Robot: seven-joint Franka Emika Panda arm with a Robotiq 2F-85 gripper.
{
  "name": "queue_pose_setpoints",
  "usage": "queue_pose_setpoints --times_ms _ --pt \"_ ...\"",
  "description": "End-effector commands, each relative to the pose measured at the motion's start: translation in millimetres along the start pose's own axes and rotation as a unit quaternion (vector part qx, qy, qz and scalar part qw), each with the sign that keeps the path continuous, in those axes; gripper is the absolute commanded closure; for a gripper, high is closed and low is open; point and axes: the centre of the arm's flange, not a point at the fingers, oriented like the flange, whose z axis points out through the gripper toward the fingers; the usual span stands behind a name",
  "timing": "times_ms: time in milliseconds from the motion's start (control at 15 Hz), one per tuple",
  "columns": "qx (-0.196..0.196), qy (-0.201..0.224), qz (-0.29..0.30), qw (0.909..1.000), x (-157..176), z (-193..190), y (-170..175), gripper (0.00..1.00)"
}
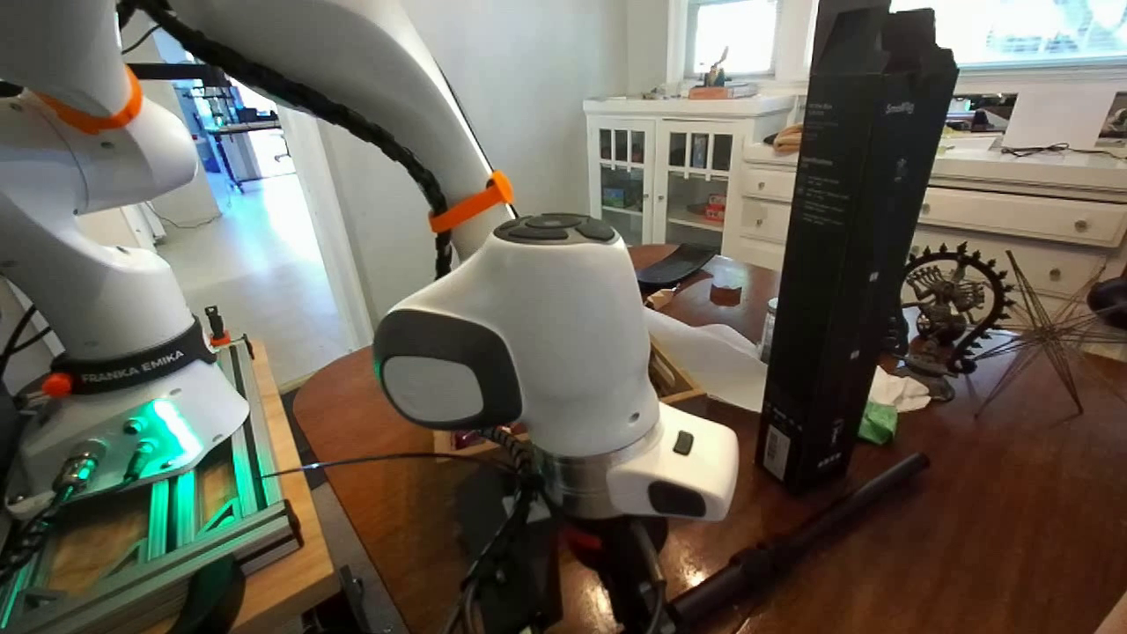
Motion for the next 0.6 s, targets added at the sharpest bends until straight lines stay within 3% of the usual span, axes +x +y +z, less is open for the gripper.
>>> queue_pose_setpoints --times_ms 0,67,267,533 --pt "-0.011 0.068 0.065 0.9955 16.8 -17.4 3.4 0.09" --pt "-0.012 0.087 0.077 0.9932 25.2 -18.9 2.9 0.01" --pt "-0.002 0.129 0.093 0.9873 50.4 -20.9 -6.4 0.0" --pt "0.015 0.14 0.093 0.9857 66.8 -13.4 -19.8 0.0"
